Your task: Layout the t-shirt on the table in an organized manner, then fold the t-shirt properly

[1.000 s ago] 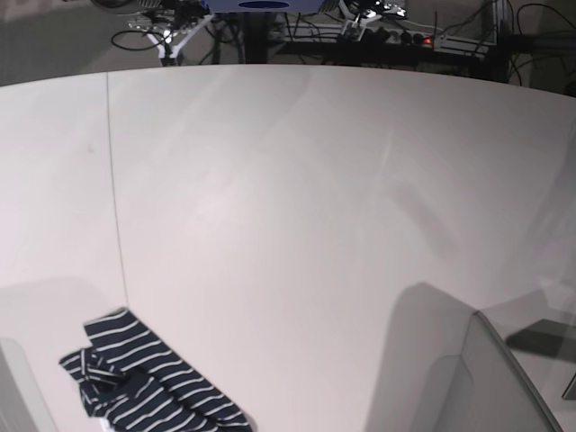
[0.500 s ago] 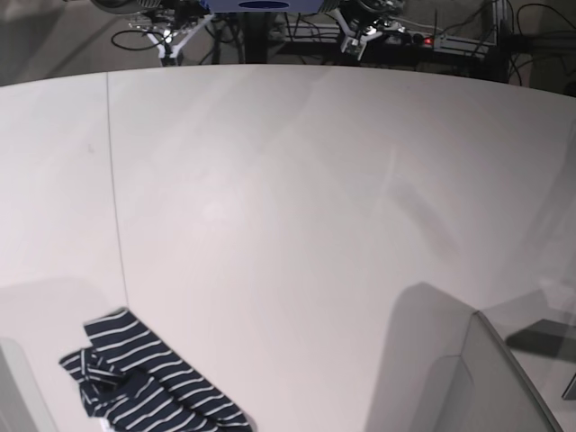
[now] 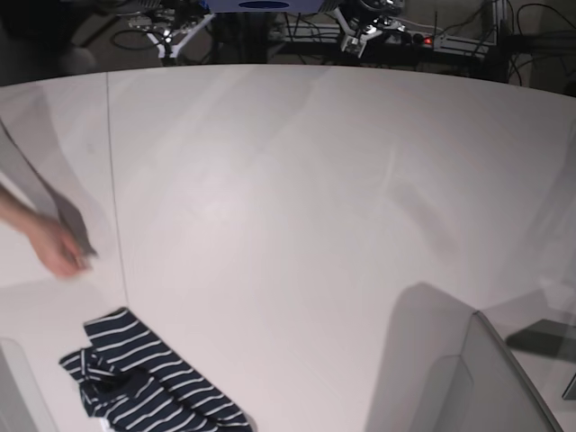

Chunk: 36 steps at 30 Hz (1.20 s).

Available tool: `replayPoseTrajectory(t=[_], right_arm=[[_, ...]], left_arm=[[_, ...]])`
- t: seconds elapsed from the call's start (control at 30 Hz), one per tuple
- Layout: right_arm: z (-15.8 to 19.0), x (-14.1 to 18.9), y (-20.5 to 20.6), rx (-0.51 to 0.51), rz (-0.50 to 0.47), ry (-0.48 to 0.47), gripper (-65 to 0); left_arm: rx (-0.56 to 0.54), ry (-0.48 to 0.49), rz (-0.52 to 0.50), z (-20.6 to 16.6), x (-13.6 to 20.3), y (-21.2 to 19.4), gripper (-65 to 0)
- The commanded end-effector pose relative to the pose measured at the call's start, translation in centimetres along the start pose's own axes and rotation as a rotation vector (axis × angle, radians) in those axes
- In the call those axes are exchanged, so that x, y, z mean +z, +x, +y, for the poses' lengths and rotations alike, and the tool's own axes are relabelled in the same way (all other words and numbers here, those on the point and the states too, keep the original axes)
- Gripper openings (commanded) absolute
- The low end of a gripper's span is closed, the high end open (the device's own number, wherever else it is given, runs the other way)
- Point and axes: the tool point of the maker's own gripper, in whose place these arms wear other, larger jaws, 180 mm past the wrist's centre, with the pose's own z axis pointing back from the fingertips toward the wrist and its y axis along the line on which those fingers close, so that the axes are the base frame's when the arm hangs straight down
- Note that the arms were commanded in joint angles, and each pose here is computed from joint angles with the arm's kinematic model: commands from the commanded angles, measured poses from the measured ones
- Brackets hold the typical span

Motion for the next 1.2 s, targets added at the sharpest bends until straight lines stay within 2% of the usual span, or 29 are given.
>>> replayPoseTrajectory(t=[0.0, 1.17], right_arm=[[-0.11, 0.02, 0.19, 0.003, -0.007, 0.002, -63.5], [-0.11, 0.02, 0.19, 0.003, -0.007, 0.002, -63.5]], left_arm=[[-0.002, 0.007, -0.002, 0.16, 0.09, -0.15, -65.0], [-0.002, 0.007, -0.002, 0.16, 0.09, -0.15, -65.0]])
